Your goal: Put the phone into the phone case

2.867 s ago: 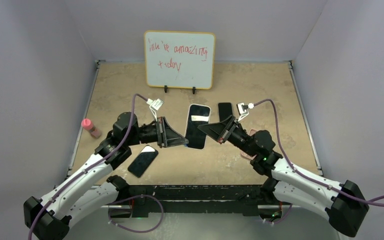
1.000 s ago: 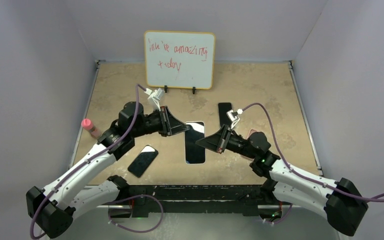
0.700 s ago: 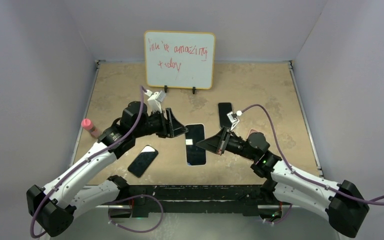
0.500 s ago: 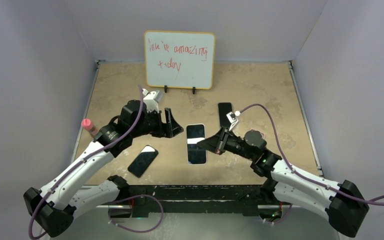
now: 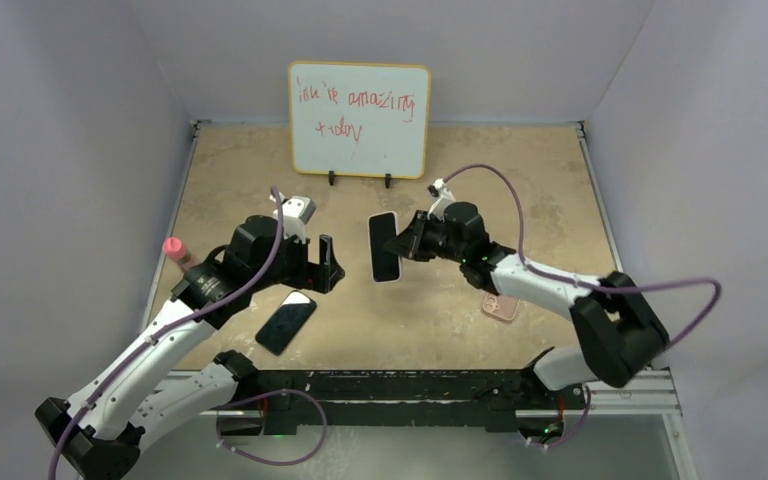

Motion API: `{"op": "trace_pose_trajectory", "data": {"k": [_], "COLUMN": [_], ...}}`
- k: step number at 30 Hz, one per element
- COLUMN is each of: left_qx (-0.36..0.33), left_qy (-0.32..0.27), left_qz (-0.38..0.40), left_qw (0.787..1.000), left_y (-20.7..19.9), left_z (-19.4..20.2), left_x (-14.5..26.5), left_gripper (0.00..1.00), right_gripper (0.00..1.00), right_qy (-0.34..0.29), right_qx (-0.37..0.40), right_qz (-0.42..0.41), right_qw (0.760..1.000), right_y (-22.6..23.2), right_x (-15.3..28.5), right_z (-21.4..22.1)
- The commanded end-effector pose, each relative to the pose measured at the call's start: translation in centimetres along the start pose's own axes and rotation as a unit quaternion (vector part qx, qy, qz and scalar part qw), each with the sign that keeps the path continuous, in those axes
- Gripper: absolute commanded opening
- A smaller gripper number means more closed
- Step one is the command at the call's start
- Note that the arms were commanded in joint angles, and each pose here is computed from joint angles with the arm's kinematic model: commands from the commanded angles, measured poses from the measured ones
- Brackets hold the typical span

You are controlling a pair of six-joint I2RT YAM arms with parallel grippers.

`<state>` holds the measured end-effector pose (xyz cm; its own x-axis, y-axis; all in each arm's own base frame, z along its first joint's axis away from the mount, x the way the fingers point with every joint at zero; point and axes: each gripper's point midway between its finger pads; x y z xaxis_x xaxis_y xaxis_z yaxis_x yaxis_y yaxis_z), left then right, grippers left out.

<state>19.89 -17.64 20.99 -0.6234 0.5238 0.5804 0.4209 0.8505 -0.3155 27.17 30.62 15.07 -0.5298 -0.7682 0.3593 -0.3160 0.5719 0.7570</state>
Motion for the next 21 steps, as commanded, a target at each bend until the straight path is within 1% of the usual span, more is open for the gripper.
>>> {"op": "trace_pose_trajectory", "data": {"k": [1, 6, 11, 12, 13, 16, 19, 21], "left_qx": [-0.009, -0.015, -0.016, -0.016, -0.016, -0.012, -0.013, -0.013], "left_qy": [-0.001, 0.000, 0.010, 0.009, 0.010, 0.008, 0.002, -0.003], "left_qz": [-0.047, -0.053, -0.055, -0.054, -0.055, -0.061, -0.055, -0.054], "left_qw": [0.999, 0.998, 0.998, 0.998, 0.998, 0.998, 0.998, 0.998], "left_y": [2.3, 2.5, 2.5, 2.5, 2.6, 2.8, 2.6, 2.5], "left_z": [1.1, 0.9, 1.2, 1.2, 1.2, 1.3, 1.1, 1.0], "left_x": [-0.4, -0.7, -0.9, -0.8, -0.8, -0.7, -0.5, -0.4], "left_gripper": [0.92, 0.93, 0.95, 0.95, 0.95, 0.95, 0.95, 0.95], "right_gripper": [0.00, 0.00, 0.00, 0.02, 0.06, 0.23, 0.40, 0.49], "right_qy": [-0.009, 0.009, 0.025, 0.026, 0.029, 0.030, 0.029, 0.022], "right_qx": [0.028, -0.002, -0.037, -0.040, -0.043, -0.046, -0.042, -0.041], "right_qz": [-0.034, -0.015, -0.002, 0.011, 0.029, 0.058, 0.069, 0.087], "right_qw": [0.999, 1.000, 0.999, 0.999, 0.998, 0.997, 0.996, 0.995], "right_y": [0.1, -4.0, -6.8, -7.5, -8.3, -9.6, -9.8, -10.1], "right_x": [-2.7, -5.6, -7.3, -7.5, -7.7, -7.7, -7.4, -7.0], "right_z": [-3.6, -4.3, -3.8, -3.7, -3.5, -3.4, -3.6, -4.0]}}
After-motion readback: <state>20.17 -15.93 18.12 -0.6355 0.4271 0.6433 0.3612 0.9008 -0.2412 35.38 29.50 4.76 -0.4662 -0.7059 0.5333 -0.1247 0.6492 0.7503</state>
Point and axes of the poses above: each gripper's point midway between its finger pads, its own x axis back along the fingers, its own y axis along the line the jaws close on, z = x × y, and after that the axes turned 2 degrees about -x, right-handed
